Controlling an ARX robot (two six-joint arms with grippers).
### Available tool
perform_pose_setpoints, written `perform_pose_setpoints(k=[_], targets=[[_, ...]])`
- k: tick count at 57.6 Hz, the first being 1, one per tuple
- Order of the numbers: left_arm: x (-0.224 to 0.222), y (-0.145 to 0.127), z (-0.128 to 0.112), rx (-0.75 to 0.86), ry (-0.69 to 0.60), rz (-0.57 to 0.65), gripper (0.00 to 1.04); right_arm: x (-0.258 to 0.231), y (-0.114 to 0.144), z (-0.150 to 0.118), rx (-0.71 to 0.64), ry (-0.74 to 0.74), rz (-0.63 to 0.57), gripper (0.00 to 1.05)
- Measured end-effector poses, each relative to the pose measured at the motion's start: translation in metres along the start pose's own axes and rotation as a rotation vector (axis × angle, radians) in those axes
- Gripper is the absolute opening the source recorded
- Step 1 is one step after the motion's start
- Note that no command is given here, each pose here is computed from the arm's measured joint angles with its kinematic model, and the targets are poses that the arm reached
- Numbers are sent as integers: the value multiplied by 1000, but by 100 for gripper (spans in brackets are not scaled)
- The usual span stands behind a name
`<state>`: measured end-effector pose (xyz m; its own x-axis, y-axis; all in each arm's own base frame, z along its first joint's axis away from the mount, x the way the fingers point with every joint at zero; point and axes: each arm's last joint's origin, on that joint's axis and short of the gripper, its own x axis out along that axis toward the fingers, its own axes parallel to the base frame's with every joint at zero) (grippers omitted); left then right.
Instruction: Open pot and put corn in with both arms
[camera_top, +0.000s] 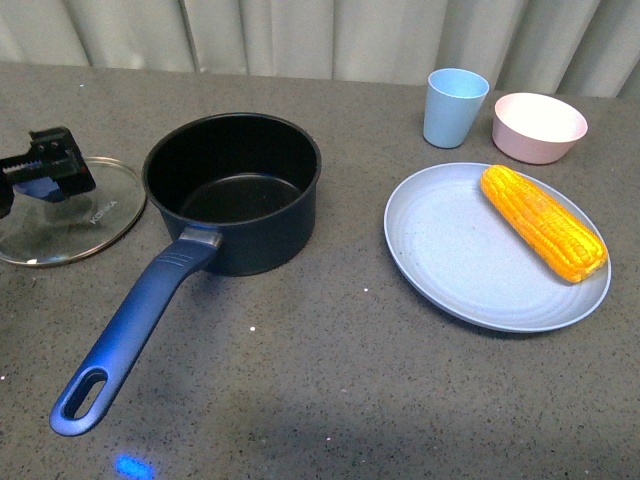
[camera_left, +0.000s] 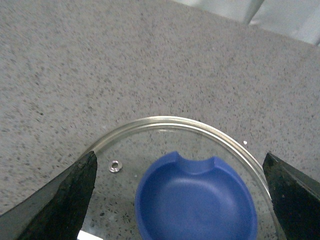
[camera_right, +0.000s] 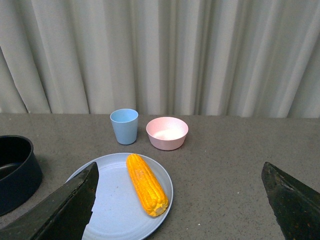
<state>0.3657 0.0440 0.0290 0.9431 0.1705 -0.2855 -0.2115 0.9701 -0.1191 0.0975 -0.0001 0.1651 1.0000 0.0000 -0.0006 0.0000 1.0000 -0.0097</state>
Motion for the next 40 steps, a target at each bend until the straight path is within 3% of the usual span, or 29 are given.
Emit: perform_pose_setpoints(k=[29,33,40], targets=[[-109,-14,78,40,-162,-17,98,0,0,0,0,0,0,95],[-119,-15,78,94,-244,-157,84,0,0,0,0,0,0,95],[-140,-16,71,124,-251,-197,64,0,0,0,0,0,0,95]])
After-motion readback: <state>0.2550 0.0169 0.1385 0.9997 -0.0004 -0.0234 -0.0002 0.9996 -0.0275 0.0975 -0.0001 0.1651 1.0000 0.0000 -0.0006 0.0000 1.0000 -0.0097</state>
